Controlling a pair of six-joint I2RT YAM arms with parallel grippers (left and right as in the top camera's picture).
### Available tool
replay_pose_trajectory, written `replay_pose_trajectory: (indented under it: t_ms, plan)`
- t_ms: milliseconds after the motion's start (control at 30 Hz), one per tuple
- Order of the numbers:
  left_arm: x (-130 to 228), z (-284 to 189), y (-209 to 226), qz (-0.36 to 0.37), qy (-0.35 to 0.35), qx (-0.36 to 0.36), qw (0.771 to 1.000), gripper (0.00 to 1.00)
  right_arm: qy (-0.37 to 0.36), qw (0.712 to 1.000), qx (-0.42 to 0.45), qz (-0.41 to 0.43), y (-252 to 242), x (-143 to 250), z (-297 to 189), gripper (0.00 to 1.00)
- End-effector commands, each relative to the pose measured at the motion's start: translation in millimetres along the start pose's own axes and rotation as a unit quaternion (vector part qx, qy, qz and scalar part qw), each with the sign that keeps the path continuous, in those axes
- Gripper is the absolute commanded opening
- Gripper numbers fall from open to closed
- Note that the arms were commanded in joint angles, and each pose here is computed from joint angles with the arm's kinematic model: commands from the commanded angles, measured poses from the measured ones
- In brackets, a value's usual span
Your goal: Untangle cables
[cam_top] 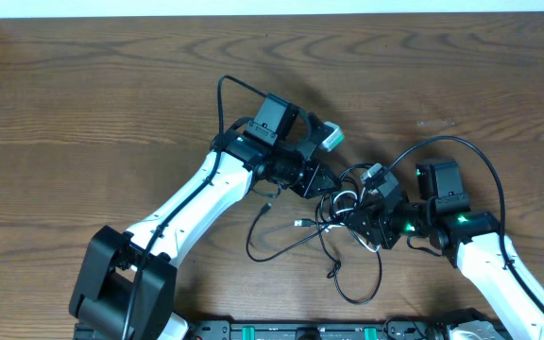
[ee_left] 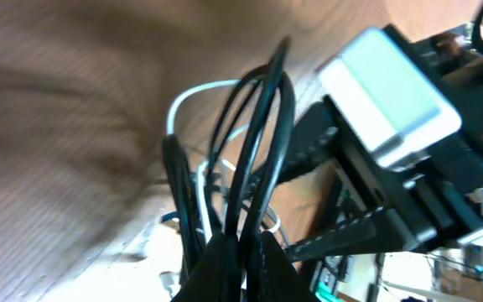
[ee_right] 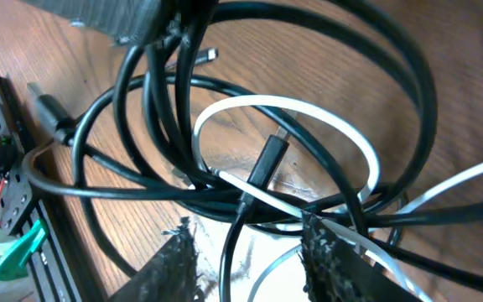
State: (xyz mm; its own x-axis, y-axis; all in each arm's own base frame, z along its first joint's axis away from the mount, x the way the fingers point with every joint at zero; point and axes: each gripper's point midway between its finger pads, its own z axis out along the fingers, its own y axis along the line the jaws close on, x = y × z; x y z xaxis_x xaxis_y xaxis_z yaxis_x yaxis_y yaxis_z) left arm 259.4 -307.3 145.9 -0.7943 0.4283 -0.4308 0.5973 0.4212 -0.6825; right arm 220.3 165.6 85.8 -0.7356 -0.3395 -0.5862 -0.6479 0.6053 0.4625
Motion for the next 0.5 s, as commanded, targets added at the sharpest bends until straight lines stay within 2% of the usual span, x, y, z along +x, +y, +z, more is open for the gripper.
replay_pose_trajectory:
  t_ms: [0, 467]
  plan:
    - [-1.1, -2.3, -15.4, -0.004, 0.000, 0.039, 0.999, 0.08, -0.002, 1.000, -0.009, -0.023, 3.1, -0.4, 1.4, 0.43]
    - [-1.1, -2.1, -12.9, -0.004, -0.001, 0.031, 1.000, 0.08, -0.048, 0.998, 0.005, -0.033, -2.1, -21.2, -16.0, 0.54]
